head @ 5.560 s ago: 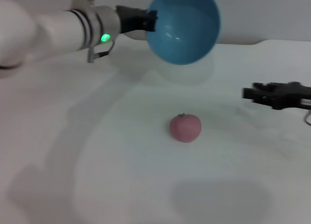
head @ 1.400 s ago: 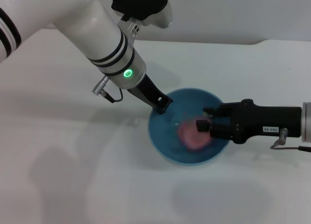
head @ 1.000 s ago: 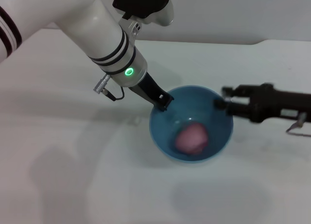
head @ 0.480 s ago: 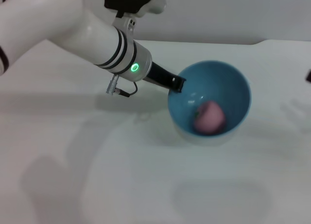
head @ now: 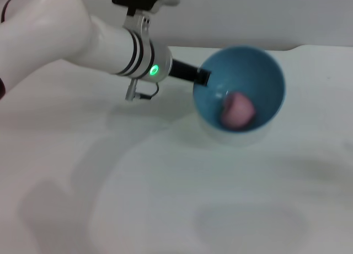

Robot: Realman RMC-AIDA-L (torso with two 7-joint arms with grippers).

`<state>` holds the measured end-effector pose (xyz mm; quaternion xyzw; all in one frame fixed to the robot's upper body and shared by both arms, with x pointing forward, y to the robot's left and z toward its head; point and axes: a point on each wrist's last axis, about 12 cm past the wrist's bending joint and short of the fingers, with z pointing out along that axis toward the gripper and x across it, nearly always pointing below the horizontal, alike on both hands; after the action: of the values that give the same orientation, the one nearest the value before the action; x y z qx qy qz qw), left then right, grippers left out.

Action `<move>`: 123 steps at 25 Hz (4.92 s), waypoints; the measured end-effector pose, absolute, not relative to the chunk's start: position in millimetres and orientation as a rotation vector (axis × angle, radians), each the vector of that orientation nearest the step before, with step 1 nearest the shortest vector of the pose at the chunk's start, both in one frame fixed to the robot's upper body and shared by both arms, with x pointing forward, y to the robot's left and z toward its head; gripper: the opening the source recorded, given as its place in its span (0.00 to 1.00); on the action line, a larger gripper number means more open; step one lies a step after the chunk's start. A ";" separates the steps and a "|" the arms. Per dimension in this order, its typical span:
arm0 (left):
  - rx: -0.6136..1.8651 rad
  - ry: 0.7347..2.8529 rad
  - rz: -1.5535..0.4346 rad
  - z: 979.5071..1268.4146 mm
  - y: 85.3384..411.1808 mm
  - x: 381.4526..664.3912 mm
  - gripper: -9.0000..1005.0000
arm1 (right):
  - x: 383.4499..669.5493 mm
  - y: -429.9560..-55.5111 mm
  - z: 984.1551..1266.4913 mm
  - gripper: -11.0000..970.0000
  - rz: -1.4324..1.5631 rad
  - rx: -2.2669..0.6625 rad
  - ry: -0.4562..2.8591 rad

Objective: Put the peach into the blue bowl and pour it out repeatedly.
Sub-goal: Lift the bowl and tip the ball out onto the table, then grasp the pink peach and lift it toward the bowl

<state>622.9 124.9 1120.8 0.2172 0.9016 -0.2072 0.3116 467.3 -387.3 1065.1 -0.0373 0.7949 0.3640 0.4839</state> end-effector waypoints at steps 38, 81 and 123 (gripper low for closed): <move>1.091 1.683 -0.291 1080.0 62.4 559.9 0.01 | 398.7 -398.4 1013.4 0.51 1.084 0.531 2.081; 1.288 0.893 0.389 1068.4 99.7 559.1 0.01 | 410.8 -381.3 1010.4 0.51 1.157 0.513 2.067; 1.231 2.493 0.160 1161.1 239.0 628.7 0.01 | 576.3 -220.3 1067.3 0.51 1.122 -0.654 2.263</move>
<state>628.7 239.0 1161.1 0.4350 0.8810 0.0565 0.1773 576.3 -220.3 1067.3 -0.2420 0.8367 0.4148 0.2632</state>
